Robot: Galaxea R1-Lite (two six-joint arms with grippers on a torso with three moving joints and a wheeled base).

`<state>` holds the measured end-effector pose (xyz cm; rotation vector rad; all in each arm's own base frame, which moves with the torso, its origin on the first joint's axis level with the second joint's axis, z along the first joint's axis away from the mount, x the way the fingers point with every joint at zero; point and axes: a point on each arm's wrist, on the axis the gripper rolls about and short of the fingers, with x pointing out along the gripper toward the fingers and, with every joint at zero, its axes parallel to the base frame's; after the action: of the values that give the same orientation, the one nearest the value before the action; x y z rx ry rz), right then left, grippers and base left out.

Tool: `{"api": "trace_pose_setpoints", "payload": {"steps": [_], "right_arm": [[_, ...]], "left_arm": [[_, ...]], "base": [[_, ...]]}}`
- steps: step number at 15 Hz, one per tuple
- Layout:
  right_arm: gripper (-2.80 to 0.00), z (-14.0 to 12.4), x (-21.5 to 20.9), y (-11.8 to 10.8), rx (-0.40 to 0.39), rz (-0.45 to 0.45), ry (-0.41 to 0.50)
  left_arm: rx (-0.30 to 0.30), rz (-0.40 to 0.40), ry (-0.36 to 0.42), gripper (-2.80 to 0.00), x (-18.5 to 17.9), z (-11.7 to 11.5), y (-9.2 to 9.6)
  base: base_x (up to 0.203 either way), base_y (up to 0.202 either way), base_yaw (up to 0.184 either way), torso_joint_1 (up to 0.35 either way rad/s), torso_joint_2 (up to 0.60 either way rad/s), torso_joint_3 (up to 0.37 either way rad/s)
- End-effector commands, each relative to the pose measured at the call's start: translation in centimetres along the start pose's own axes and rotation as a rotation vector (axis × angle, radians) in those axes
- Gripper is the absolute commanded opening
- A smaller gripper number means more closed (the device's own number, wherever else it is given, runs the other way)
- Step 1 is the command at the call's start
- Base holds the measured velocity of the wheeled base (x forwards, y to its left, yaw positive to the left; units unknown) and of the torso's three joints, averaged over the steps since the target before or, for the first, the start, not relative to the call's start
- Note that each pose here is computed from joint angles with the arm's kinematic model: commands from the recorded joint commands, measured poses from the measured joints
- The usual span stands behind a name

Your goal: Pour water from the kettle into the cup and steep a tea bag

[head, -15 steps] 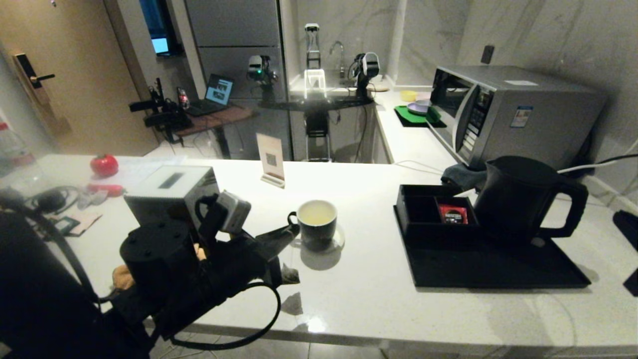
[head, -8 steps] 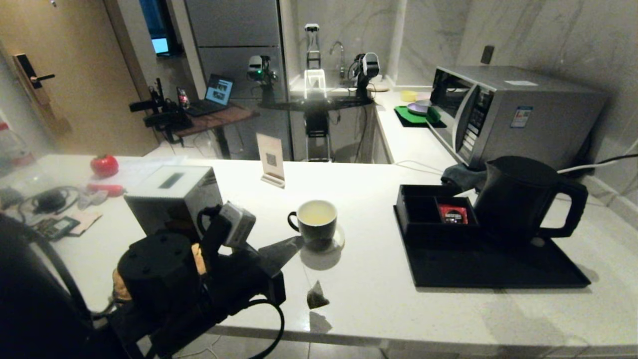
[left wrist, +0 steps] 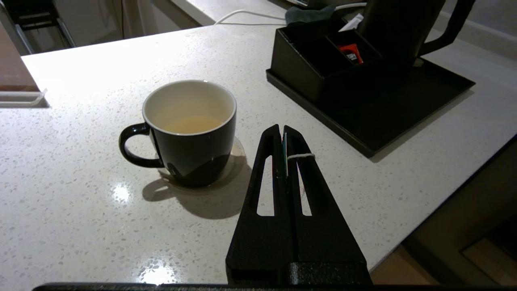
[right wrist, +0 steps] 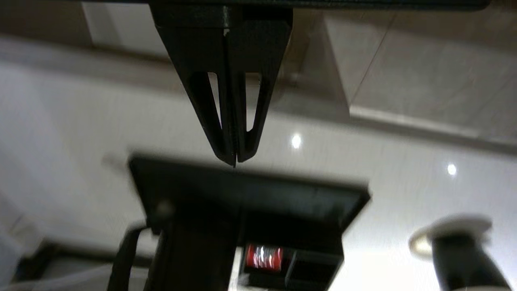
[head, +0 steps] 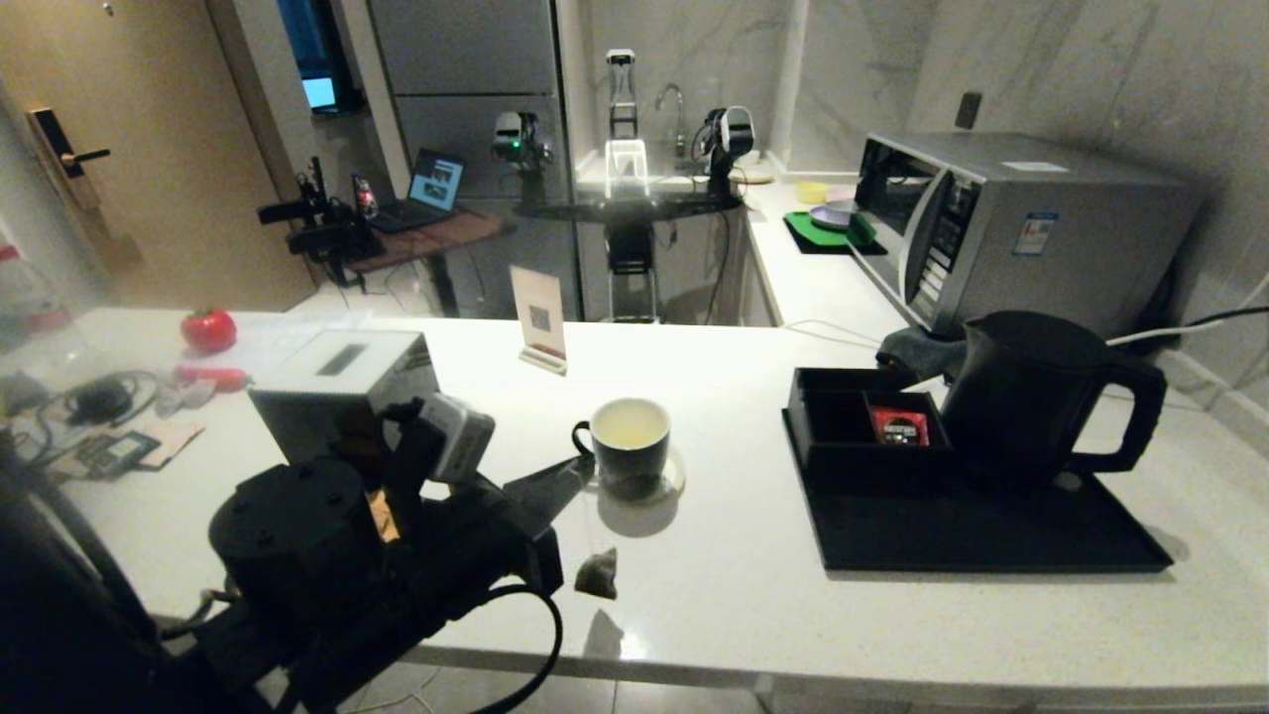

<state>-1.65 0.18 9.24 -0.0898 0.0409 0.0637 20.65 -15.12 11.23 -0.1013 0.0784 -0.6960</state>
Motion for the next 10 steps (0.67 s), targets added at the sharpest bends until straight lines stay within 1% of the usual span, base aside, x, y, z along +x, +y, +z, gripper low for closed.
{"api": "trace_pose_setpoints", "payload": {"steps": [1,2,3,6,7,10], "right_arm": [[-2.80,-1.42,-1.12,0.06,-0.001,-0.045,0.037],[-2.80,-1.65,-1.05,0.02,0.011,-0.066,0.046],[-2.80,-1.64,-1.05,0.02,0.023,-0.067,0.045],[-2.80,-1.64,-1.04,0.00,0.127,-0.075,0.040],[-2.80,-1.63,-1.05,-0.01,0.146,-0.083,0.039],[-2.80,-1.63,-1.05,-0.01,0.146,-0.084,0.039]], "left_arm": [[0.003,-0.007,-0.055,-2.80,-0.26,0.72,-0.11],[0.001,-0.006,-0.059,-2.80,-0.31,0.79,-0.09],[0.002,-0.006,-0.060,-2.80,-0.44,0.86,-0.10],[-0.001,-0.012,-0.073,-2.80,-0.85,1.23,-0.15],[-0.001,-0.014,-0.076,-2.80,-0.92,1.32,-0.17],[0.002,-0.010,-0.091,-2.80,-1.16,1.67,-0.21]], "base": [[0.000,0.000,0.000,0.000,0.00,0.000],[0.000,0.000,0.000,0.000,0.00,0.000],[0.000,0.000,0.000,0.000,0.00,0.000],[0.000,0.000,0.000,0.000,0.00,0.000],[0.000,0.000,0.000,0.000,0.00,0.000],[0.000,0.000,0.000,0.000,0.00,0.000]]}}
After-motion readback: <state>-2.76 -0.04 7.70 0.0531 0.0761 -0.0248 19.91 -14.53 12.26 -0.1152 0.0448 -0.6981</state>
